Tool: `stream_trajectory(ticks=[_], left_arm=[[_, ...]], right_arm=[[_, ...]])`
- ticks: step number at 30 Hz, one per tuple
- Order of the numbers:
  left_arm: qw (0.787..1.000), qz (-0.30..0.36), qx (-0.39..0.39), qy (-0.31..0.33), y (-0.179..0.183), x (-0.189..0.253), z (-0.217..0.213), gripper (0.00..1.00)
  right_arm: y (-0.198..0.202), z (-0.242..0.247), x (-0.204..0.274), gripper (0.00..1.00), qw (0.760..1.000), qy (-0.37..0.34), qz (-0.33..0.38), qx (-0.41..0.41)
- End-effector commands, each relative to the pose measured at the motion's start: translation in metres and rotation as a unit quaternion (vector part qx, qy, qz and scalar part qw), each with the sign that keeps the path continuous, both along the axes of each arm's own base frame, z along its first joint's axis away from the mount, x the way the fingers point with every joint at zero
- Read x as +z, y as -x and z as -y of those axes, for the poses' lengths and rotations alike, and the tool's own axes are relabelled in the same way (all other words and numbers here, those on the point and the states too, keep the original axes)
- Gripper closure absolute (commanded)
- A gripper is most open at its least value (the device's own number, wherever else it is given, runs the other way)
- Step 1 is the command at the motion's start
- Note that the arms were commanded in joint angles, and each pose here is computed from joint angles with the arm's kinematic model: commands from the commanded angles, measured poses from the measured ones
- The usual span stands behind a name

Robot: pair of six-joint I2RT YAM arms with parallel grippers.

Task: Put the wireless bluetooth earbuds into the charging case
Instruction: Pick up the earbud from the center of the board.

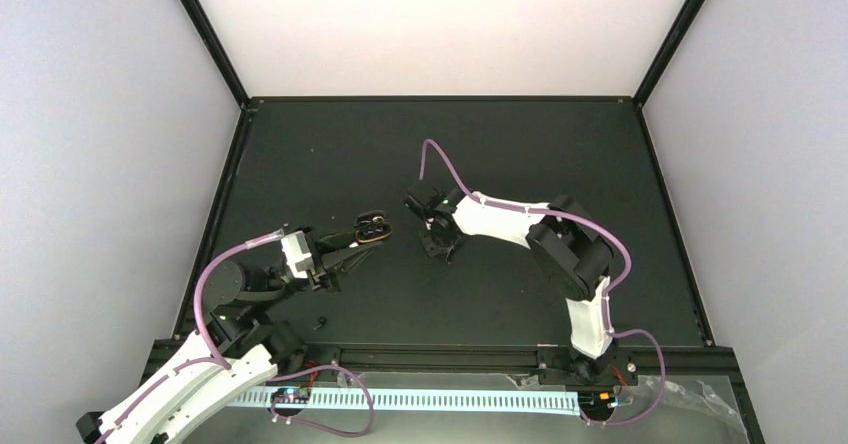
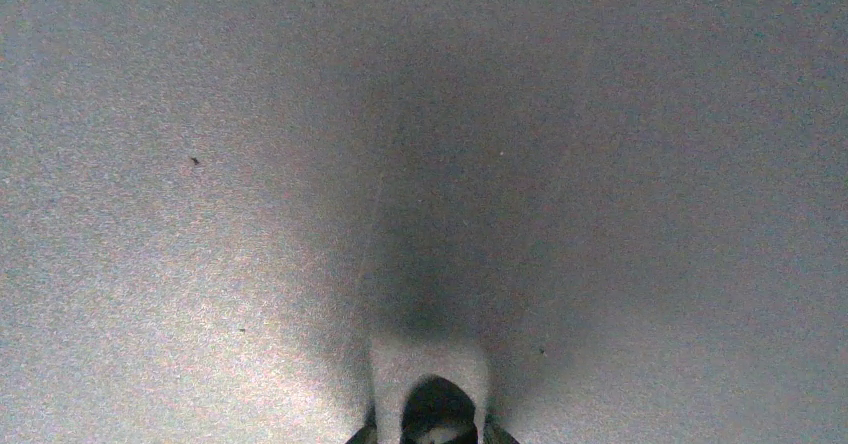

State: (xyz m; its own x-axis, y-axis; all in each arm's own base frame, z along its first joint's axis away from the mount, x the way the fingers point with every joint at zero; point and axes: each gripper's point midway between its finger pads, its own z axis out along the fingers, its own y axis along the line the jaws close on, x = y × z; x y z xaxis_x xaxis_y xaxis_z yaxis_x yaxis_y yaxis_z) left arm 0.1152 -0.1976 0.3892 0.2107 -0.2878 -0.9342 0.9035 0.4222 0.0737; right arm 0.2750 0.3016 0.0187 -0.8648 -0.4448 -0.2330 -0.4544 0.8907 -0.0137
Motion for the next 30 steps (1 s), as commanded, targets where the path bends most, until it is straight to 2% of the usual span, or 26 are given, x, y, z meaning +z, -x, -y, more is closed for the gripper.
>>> stream_trajectory(ticks=[1,17,30], left_arm=[[1.0,0.014,-0.006,0.006,0.006,0.007,-0.003,0.98],[1.0,0.017,-0.009,0.009,0.009,0.009,-0.005,0.99],[1.0,0.016,-0.01,0.007,0.008,0.008,-0.003,0.98]], right_arm=[[0.011,0.024,-0.025,0.73,0.997,0.059,-0.04,0.008],[0.008,0.024,-0.03,0.84,0.996,0.073,-0.054,0.017],[0.003,0.023,-0.016,0.95,0.998,0.05,-0.024,-0.002]])
